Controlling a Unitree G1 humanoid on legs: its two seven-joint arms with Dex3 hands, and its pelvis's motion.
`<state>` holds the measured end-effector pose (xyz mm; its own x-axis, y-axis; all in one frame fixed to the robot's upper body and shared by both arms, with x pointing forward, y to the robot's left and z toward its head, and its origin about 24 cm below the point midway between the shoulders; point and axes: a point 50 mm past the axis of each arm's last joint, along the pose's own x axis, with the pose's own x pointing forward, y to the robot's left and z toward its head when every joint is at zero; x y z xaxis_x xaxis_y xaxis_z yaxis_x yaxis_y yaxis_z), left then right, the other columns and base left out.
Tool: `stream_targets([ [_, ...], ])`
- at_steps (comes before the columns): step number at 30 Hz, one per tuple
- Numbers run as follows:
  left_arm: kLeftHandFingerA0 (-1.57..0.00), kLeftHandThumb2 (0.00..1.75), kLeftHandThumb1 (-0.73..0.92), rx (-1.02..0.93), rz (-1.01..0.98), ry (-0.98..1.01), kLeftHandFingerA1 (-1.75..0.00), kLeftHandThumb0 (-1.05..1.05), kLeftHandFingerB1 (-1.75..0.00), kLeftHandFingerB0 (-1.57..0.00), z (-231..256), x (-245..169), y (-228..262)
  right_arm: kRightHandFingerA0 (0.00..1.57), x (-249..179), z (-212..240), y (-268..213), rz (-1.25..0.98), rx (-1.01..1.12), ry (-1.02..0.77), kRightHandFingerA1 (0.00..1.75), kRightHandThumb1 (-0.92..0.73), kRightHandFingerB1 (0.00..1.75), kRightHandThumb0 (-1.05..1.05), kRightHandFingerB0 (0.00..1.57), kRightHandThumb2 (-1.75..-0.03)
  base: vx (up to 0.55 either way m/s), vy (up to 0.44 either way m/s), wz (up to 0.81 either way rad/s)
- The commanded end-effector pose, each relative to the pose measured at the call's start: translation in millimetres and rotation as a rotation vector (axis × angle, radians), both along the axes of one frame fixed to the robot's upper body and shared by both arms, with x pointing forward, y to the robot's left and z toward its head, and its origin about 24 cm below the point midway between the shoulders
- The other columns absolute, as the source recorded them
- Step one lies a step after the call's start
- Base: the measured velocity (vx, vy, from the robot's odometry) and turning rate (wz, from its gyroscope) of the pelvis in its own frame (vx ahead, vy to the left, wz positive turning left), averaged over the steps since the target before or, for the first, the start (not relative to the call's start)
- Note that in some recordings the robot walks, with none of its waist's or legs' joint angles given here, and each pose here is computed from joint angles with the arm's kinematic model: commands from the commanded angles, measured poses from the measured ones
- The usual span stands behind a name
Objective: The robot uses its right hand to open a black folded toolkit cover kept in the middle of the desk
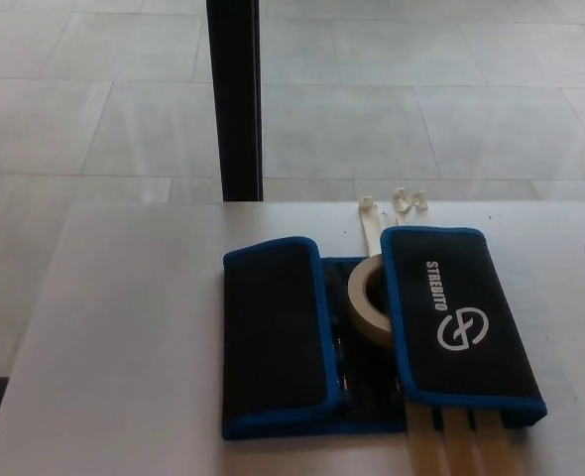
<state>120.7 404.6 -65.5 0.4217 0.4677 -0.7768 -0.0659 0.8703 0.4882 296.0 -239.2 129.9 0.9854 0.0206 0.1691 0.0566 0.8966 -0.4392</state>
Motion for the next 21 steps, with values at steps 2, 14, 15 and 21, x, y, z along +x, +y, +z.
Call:
stream_targets([
  [2,-0.28,0.86,0.84,0.010,0.014,0.016,-0.51,-1.03,-0.37,-0.23,13.3,-2.5,15.7,0.02,5.2,-26.3,54.2,0.342,-0.841,-0.028,0.53,-0.45,0.49,-0.37,0.00,-1.02,0.00,0.000,0.00],
  [14,-0.29,0.78,0.92,0.018,0.007,0.010,-0.48,-0.98,-0.34,-0.25,16.3,-0.2,17.6,0.23,5.9,-47.7,39.0,0.377,-1.014,0.036,0.54,-0.68,0.33,-0.54,0.26,-0.61,0.00,0.000,0.00],
  [15,-0.29,0.78,0.92,0.013,0.015,0.005,-0.48,-0.98,-0.34,-0.25,16.0,-0.6,17.4,0.23,5.6,-48.4,37.5,0.376,-1.027,0.031,0.54,-0.68,0.33,-0.54,0.26,-0.61,0.00,0.000,0.00],
  [21,-0.32,0.76,0.92,0.005,0.028,0.000,-0.51,-0.99,-0.36,-0.29,14.5,-1.5,16.5,0.28,2.8,-56.6,34.4,0.397,-1.111,0.011,0.52,-0.68,0.33,-0.50,0.30,-0.60,0.00,0.000,0.00],
])
